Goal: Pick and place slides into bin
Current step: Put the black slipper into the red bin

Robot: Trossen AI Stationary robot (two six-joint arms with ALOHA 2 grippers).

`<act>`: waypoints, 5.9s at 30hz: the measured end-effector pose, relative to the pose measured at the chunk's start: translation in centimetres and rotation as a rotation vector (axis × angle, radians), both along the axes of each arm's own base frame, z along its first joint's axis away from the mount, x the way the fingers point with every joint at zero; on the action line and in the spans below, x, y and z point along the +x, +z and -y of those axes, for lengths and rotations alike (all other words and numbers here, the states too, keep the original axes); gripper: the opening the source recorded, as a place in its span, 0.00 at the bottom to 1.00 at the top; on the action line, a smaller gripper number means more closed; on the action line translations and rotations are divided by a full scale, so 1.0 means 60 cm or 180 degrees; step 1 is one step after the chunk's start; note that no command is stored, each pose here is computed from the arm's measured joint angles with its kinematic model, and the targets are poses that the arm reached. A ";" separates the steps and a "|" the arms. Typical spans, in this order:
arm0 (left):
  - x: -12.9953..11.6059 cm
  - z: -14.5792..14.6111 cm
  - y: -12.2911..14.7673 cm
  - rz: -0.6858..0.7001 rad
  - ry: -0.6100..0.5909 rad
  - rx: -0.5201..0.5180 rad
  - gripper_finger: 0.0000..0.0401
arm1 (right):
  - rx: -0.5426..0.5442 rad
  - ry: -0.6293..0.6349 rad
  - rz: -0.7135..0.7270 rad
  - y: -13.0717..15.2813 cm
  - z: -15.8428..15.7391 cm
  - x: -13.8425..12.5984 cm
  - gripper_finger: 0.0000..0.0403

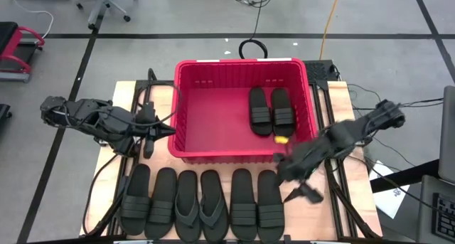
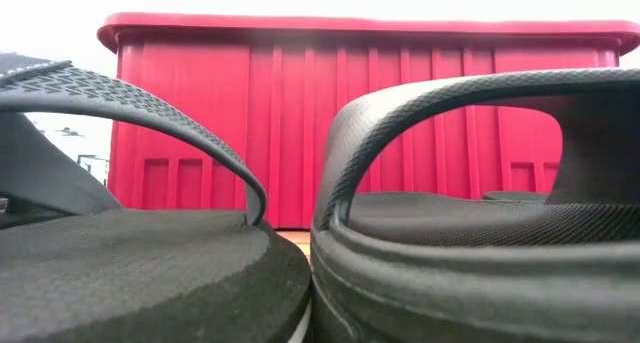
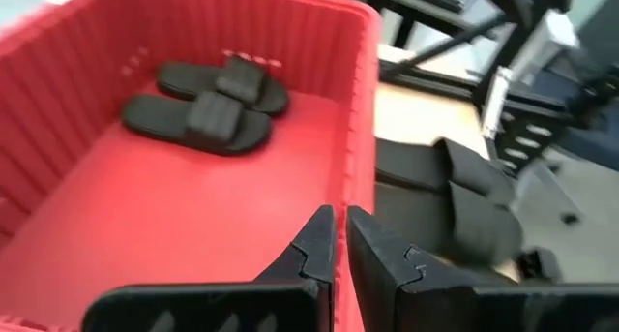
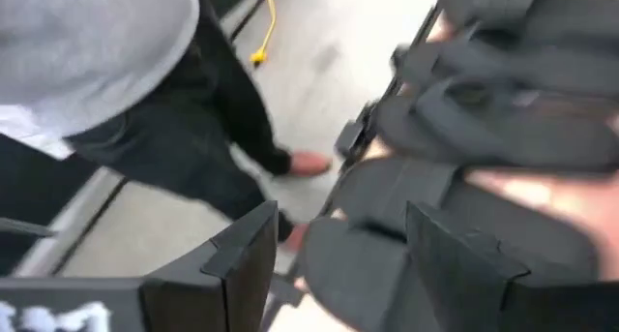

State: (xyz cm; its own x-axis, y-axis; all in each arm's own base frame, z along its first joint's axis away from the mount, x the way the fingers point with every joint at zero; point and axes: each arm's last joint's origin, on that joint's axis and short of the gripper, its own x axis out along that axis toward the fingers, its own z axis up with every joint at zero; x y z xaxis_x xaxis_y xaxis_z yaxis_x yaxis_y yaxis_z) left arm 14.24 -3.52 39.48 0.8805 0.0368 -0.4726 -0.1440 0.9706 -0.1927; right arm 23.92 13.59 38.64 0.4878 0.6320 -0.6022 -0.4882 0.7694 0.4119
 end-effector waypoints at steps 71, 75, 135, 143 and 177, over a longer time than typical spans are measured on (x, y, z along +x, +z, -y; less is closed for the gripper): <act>-0.003 0.008 -0.003 -0.0091 -0.0361 0.0022 0.06 | 0.1047 -0.0627 -0.1527 -0.249 -0.083 -0.011 0.01; -0.003 0.008 -0.003 -0.0091 -0.0361 0.0023 0.06 | 0.1086 -0.0661 -0.1389 -0.222 -0.111 -0.017 0.01; 0.011 -0.017 0.016 0.0355 0.0394 0.0260 0.06 | -0.1045 -0.0617 -0.0637 -0.072 0.460 0.129 0.01; 0.010 -0.018 0.015 0.0269 0.0268 0.0743 0.06 | -0.1321 -0.0475 -0.0682 -0.118 0.477 0.166 0.01; 0.003 -0.053 0.013 0.0160 0.1051 0.0879 0.06 | -0.0752 0.0116 -0.0690 -0.295 0.552 0.226 0.01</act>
State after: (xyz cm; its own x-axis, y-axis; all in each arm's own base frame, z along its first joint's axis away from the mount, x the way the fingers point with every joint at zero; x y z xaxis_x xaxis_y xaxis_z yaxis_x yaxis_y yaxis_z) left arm 14.45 -0.34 40.27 0.8220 0.4394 -0.3622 -0.4525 0.8902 0.0532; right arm 37.48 -19.51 20.94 0.3117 0.4769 -0.8218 -0.4376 0.8398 0.3214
